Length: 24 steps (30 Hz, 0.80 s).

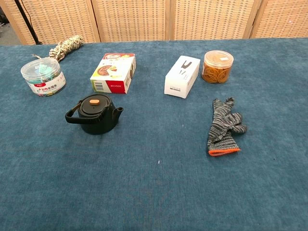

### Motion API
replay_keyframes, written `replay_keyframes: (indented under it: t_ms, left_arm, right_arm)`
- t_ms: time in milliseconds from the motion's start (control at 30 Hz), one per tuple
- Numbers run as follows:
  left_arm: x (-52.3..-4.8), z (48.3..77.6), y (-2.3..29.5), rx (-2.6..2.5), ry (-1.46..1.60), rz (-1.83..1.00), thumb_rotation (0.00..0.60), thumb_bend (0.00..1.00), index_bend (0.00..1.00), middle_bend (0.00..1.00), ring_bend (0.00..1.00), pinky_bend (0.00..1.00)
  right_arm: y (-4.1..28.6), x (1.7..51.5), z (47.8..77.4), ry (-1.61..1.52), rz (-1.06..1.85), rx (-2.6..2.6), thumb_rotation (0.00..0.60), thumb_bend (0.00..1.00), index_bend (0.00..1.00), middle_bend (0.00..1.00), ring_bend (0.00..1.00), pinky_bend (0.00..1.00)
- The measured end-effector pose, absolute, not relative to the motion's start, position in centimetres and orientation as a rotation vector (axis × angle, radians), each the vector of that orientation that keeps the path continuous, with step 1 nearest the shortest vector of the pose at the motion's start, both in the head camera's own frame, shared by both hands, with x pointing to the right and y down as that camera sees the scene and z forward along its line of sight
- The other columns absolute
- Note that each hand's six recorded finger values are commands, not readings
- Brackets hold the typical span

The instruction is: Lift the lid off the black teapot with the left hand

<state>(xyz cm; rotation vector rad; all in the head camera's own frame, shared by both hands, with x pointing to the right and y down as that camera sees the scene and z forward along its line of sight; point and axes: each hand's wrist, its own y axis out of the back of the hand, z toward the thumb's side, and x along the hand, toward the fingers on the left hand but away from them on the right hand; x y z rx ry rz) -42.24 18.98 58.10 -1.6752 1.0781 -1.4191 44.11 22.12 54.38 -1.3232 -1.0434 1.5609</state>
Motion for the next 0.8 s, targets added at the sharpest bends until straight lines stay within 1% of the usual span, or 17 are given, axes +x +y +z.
replay_keyframes:
  t_ms: [200, 433, 500, 567, 667, 800]
  left_arm:
    - [-42.3, 57.7, 19.2, -1.689, 1.089, -1.406, 0.6, 0.0, 0.0, 0.0, 0.0, 0.0]
    - [-41.0, 58.1, 19.1, -1.765, 1.059, -1.393, 0.6, 0.0, 0.01, 0.0, 0.0, 0.0]
    - [-40.2, 58.3, 18.8, -1.806, 1.041, -1.386, 0.6, 0.0, 0.05, 0.0, 0.0, 0.0]
    - [-39.0, 58.3, 18.3, -1.856, 1.014, -1.374, 0.6, 0.01, 0.15, 0.0, 0.0, 0.0]
    - [-36.9, 58.4, 17.1, -1.905, 0.974, -1.361, 0.6, 0.08, 0.27, 0.0, 0.0, 0.0]
    - [-34.1, 58.6, 15.5, -1.936, 0.909, -1.359, 0.6, 0.16, 0.32, 0.0, 0.0, 0.0]
  right_arm:
    - [22.2, 43.7, 54.1, -1.044, 1.549, -1.331, 0.6, 0.0, 0.0, 0.0, 0.0, 0.0]
    - [22.3, 44.3, 54.2, -1.056, 1.575, -1.329, 0.6, 0.0, 0.0, 0.0, 0.0, 0.0]
    - [22.2, 44.3, 54.2, -1.056, 1.577, -1.331, 0.6, 0.0, 0.0, 0.0, 0.0, 0.0]
    - [22.2, 44.4, 54.2, -1.059, 1.579, -1.335, 0.6, 0.0, 0.0, 0.0, 0.0, 0.0]
    - [22.0, 44.5, 54.1, -1.065, 1.581, -1.335, 0.6, 0.0, 0.0, 0.0, 0.0, 0.0]
    - [21.9, 44.9, 53.9, -1.083, 1.583, -1.33, 0.6, 0.0, 0.0, 0.0, 0.0, 0.0]
